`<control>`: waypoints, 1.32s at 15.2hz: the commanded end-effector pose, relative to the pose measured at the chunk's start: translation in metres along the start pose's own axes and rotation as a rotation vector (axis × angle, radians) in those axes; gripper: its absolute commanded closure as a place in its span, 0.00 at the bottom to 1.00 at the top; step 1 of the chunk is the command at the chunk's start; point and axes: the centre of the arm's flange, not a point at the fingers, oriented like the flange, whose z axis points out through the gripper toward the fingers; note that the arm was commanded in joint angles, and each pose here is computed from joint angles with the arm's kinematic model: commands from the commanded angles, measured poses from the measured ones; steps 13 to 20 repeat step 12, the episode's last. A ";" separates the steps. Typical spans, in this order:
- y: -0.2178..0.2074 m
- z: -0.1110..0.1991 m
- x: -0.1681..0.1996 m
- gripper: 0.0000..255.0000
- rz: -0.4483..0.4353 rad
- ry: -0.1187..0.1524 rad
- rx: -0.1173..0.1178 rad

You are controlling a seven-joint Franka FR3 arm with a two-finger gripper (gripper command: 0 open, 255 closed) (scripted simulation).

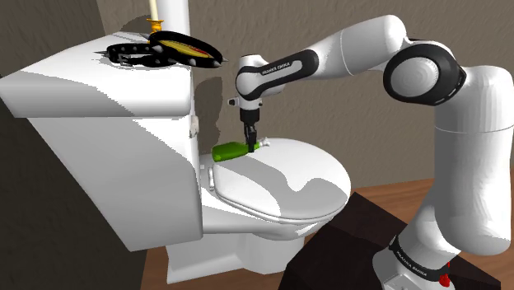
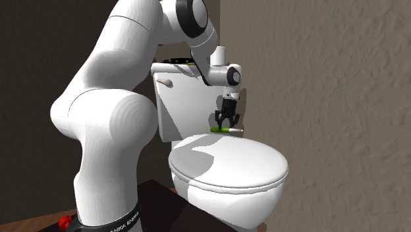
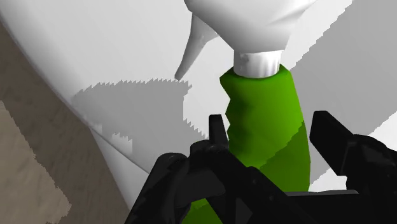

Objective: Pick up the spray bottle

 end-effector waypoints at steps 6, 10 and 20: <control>-0.007 -0.037 -0.002 1.00 0.000 0.000 0.000; -0.011 -0.058 -0.003 1.00 0.000 0.000 0.000; -0.011 -0.058 -0.003 1.00 0.000 0.000 0.000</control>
